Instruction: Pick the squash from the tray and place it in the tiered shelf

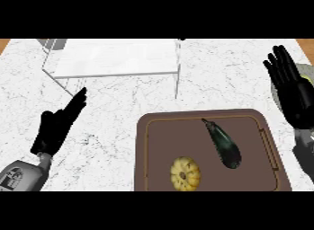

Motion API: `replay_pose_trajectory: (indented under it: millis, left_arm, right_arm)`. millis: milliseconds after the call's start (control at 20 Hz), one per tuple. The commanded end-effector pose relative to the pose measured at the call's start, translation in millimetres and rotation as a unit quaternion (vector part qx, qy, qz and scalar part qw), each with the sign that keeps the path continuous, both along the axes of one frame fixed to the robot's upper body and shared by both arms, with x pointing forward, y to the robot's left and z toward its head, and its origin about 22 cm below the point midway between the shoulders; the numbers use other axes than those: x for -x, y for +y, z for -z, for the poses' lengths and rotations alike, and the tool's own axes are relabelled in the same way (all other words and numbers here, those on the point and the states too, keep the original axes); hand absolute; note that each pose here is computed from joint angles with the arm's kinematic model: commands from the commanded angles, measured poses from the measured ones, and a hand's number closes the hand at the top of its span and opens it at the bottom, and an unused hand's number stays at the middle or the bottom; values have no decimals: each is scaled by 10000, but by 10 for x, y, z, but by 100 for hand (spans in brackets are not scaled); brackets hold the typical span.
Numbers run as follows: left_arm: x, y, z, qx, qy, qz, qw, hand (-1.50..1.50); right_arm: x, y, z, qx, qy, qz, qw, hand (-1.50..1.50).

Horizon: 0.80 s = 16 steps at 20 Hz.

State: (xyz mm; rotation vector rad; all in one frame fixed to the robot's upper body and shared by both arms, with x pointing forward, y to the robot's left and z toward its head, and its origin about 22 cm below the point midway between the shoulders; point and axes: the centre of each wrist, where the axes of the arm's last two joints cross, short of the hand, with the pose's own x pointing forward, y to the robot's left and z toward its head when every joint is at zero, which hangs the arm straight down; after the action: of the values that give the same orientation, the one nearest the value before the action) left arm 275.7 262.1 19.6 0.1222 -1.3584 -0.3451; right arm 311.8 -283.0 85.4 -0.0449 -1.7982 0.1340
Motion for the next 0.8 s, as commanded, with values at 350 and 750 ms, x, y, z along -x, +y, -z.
replay_pose_trajectory:
  millis: [350, 750]
  left_arm:
    - [-105, -42, -274, 752, -1219, -1215, 9822, 0]
    - [16, -10, -298, 828, -1283, -1508, 9767, 0]
  right_arm:
    - [307, 1376, 66, 2360, 241, -1564, 9588, -150]
    - [639, 1907, -684, 2668, 310, -3732, 8880, -150]
